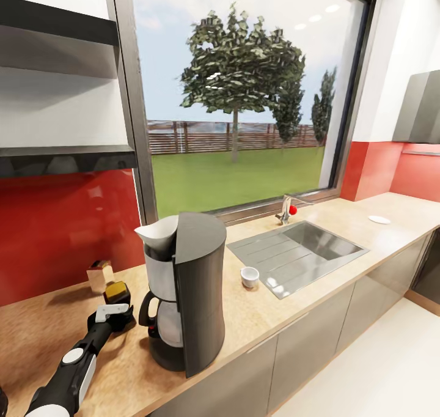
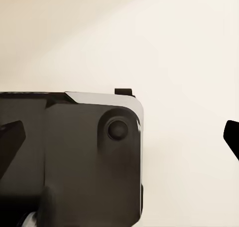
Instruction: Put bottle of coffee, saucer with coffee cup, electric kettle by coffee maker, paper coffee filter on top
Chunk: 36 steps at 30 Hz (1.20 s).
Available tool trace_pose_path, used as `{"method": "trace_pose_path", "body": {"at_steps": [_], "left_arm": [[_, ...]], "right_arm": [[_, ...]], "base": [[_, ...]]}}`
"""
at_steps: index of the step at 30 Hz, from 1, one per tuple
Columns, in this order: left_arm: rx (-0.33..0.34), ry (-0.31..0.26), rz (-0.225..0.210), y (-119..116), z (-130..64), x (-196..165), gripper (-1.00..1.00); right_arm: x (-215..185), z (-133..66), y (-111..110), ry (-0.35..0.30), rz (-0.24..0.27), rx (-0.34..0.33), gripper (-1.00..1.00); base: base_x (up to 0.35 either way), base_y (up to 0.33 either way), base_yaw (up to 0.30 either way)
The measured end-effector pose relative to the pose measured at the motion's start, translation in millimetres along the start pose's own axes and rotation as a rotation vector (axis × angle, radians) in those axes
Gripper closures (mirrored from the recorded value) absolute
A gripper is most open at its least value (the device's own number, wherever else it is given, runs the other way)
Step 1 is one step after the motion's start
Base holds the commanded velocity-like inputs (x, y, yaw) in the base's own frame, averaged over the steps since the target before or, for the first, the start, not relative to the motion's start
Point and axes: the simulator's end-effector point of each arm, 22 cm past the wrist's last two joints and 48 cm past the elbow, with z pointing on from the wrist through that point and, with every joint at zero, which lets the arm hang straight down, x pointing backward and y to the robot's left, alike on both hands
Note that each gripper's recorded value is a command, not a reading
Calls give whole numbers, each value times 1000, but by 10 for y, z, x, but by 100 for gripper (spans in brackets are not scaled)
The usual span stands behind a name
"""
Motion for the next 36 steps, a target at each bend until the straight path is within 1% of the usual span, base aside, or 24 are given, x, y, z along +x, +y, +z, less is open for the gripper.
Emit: {"method": "trace_pose_path", "body": {"at_steps": [9, 15, 28, 36], "left_arm": [[0, 0, 0, 0, 0, 1, -100], [0, -1, 1, 2, 3, -5, -100], [0, -4, 1, 0, 0, -16, -100], [0, -5, 2, -3, 4, -21, -100]], "right_arm": [[0, 0, -6, 0, 0, 1, -100], [1, 1, -6, 0, 0, 1, -100], [3, 0, -6, 1, 0, 1, -100], [5, 2, -6, 2, 0, 1, -100]], "base": [[-2, 0, 0], [-173, 0, 0], [-17, -1, 0], [-232, -108, 0]]}}
